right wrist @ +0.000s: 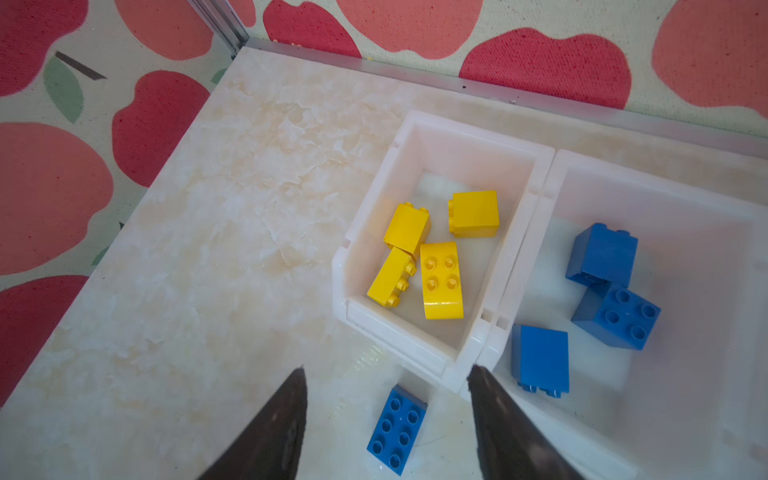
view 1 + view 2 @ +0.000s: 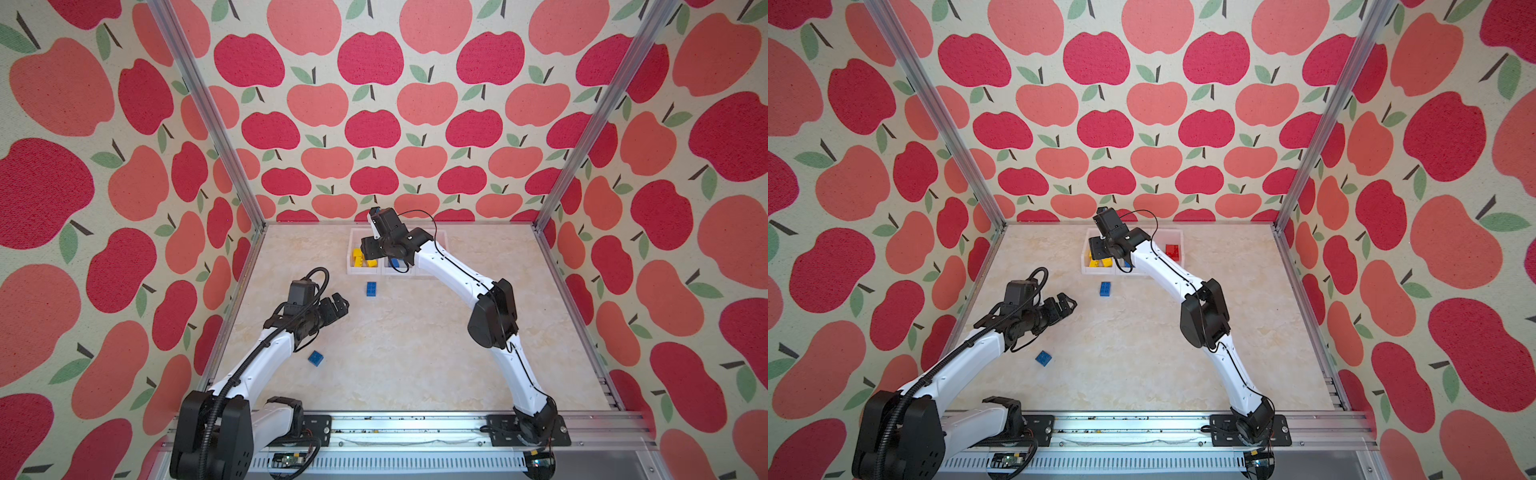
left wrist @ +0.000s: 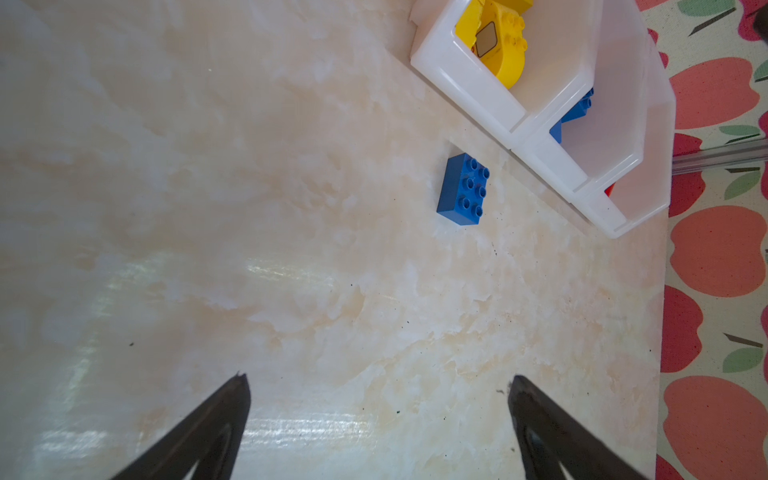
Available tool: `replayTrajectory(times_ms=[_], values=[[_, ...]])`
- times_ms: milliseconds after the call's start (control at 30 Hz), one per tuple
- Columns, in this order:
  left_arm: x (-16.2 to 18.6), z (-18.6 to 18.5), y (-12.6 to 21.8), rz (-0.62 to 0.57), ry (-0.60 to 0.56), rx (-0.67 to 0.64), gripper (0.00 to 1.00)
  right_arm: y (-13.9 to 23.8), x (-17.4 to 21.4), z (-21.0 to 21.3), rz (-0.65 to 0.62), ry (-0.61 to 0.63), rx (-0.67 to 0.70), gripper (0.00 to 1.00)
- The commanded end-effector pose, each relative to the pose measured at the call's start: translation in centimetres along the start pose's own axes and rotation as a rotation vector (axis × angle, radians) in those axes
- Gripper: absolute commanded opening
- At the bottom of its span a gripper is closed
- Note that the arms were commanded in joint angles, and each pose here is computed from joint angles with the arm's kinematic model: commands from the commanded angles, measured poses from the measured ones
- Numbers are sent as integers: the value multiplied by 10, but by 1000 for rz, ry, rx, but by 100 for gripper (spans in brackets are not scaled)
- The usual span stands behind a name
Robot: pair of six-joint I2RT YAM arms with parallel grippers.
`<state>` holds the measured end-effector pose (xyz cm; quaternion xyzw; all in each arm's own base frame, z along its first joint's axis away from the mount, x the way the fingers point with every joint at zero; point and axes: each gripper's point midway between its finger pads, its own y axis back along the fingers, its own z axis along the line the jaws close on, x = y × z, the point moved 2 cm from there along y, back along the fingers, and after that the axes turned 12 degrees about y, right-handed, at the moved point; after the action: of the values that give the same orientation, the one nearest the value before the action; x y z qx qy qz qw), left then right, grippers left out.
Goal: Sort the legos into containers by color
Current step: 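Move the right gripper down over the blue brick beside the bin, then close the right gripper on the blue 2x3 brick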
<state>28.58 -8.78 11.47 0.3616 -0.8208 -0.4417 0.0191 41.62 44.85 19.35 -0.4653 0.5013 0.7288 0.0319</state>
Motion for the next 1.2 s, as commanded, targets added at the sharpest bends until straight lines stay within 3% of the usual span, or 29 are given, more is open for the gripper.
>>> replayTrajectory(times_ms=[0, 267, 867, 1167], values=[[-4, -1, 7, -17, -1, -9, 99, 11, 28, 4, 118, -32, 25, 66], [-3, 0, 9, -21, -2, -13, 99, 11, 56, 22, 208, -47, 40, 75], [0, 3, 8, -18, -4, -7, 99, -29, 98, 30, 328, -106, 96, 76], [1, 4, 7, -14, -3, -12, 99, -47, 110, 28, 351, -112, 121, 71]])
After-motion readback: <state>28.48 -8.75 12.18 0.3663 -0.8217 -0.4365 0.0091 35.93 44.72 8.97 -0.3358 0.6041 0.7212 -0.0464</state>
